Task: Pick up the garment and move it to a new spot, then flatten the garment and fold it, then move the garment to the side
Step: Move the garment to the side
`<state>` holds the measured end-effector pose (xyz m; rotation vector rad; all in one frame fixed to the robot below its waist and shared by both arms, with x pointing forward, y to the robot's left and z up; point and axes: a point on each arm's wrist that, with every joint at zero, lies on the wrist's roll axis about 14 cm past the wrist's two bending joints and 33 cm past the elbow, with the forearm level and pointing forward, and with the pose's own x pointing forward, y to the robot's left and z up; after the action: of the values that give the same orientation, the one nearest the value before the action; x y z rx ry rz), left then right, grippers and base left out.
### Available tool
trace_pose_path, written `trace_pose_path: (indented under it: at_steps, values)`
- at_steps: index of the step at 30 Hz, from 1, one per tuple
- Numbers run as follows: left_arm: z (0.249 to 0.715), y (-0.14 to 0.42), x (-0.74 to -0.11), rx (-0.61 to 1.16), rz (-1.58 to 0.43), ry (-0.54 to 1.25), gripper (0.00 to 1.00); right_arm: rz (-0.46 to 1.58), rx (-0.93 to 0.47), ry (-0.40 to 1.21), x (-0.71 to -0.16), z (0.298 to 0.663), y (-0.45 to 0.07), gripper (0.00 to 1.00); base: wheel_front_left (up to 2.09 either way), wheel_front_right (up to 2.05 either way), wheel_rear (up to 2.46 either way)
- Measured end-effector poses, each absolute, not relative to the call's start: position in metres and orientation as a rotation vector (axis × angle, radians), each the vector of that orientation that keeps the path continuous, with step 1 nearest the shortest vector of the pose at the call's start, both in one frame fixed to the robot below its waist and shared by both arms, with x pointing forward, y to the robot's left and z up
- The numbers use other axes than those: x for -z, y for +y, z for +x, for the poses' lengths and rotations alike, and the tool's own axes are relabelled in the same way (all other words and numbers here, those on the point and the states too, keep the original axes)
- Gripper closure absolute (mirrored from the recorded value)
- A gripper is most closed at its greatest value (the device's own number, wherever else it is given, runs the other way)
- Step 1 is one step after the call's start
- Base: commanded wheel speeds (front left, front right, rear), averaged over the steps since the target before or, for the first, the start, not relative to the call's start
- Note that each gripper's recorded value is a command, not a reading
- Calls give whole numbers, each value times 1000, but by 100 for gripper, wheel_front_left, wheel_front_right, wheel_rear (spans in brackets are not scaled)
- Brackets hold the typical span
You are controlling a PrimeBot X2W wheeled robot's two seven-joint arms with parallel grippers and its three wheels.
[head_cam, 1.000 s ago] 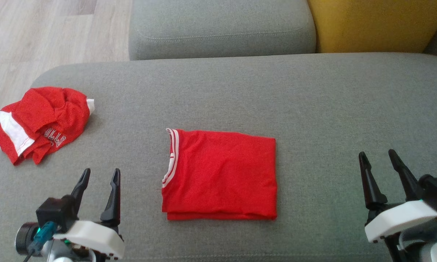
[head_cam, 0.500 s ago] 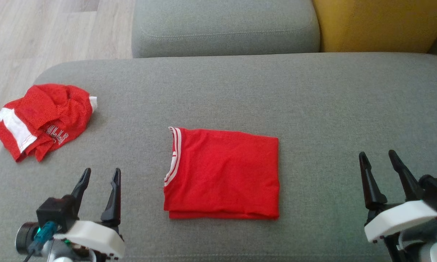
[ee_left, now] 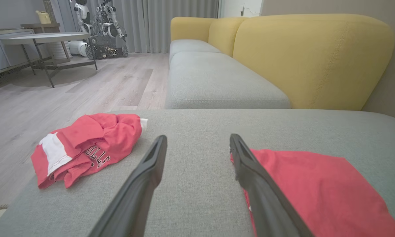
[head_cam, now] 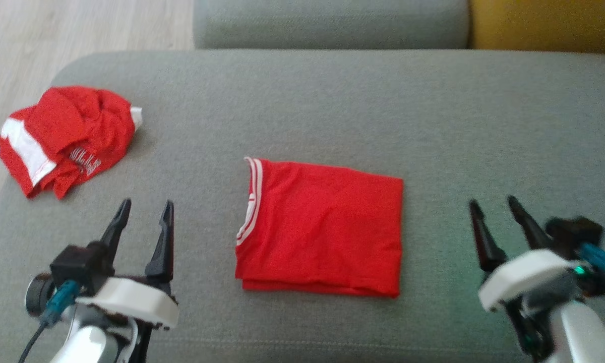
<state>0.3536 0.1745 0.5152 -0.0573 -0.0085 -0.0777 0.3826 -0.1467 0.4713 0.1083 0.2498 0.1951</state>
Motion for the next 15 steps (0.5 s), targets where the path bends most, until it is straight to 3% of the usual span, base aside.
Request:
trace_pose_path:
  at_steps: [5, 10, 15]
  values:
    - [364, 176, -517, 78, -61, -26, 0, 111, -320, 365, -438, 405, -99, 0, 0, 0, 0]
    - [367, 184, -508, 48, -68, -6, 0, 106, -425, 546, -389, 399, -59, 0, 0, 0, 0]
    - [371, 189, -503, 26, -69, 1, 0, 95, -447, 679, -358, 396, -49, 0, 0, 0, 0]
